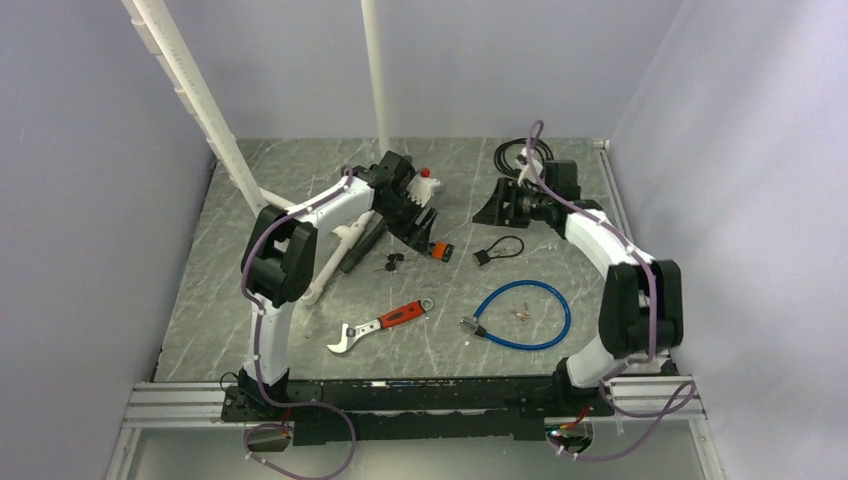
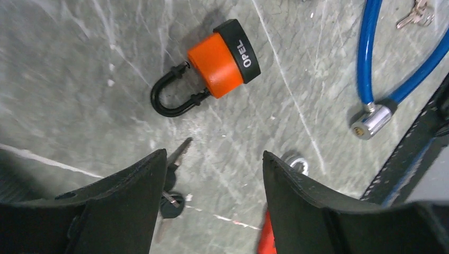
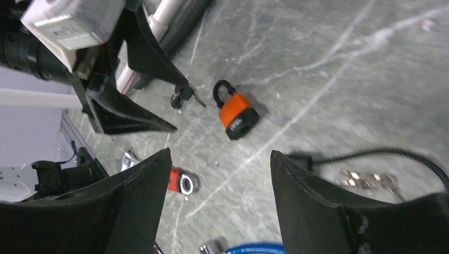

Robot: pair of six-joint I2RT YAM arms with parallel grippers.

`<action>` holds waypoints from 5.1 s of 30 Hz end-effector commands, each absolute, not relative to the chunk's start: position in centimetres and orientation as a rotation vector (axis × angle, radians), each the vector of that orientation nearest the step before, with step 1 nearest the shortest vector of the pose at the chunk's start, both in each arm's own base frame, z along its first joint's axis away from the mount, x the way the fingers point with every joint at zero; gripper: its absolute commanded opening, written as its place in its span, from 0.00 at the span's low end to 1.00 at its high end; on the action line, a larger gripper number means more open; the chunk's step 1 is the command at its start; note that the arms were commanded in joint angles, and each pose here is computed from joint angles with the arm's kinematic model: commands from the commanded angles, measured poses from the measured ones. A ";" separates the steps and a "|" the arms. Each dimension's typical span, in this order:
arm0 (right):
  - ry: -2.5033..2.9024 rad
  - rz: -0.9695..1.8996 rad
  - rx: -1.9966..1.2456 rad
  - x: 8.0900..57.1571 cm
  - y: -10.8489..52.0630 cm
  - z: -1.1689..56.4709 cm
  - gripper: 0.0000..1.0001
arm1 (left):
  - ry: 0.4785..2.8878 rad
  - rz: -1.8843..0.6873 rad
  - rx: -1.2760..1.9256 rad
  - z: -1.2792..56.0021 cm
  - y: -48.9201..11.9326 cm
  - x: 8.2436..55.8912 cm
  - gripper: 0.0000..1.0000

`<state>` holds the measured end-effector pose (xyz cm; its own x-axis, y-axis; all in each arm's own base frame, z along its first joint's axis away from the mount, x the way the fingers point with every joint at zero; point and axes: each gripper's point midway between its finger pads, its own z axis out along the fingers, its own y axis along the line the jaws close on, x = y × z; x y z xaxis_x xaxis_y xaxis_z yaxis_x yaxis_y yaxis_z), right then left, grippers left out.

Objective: Lock with the key
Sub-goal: Place the lock at the center of the board, then pick up the key from the center of the board.

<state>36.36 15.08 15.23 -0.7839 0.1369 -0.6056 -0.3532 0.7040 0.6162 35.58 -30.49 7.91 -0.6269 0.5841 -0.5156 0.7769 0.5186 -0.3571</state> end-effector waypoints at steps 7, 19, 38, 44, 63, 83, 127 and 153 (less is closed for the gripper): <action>2.254 1.128 -0.324 40.8 22.5 13.2 0.67 | 2.562 -1.069 0.586 9.6 -33.2 36.7 0.74; 2.455 0.711 -0.666 39.4 24.7 9.3 0.75 | 2.216 -1.007 0.708 18.0 -29.5 34.9 0.93; 2.578 0.320 -1.022 36.3 26.1 2.6 0.77 | 2.053 -0.765 0.667 19.9 -25.1 33.0 0.99; 2.605 0.293 -1.064 35.9 25.6 2.5 0.74 | 2.099 -0.736 0.721 18.8 -24.9 32.9 0.99; 2.552 0.451 -0.796 37.0 25.2 8.0 0.00 | 2.144 -0.544 1.096 11.9 -26.7 32.2 0.79; 2.333 0.832 -0.324 39.9 21.4 18.1 0.00 | 1.523 -0.549 1.822 10.9 -25.5 32.1 0.63; 1.988 1.142 0.186 40.7 15.1 28.3 0.00 | 1.859 -0.675 1.789 9.1 -29.2 33.5 0.00; 1.852 1.621 1.115 42.2 11.2 29.8 0.00 | 1.933 -1.344 0.727 32.6 -40.4 35.8 0.00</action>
<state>42.78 11.10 28.91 -0.6026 0.7943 0.0774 0.2101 0.0643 0.9756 35.85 -38.53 29.83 -0.6345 0.1322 -0.7615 0.7504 0.3413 -0.5660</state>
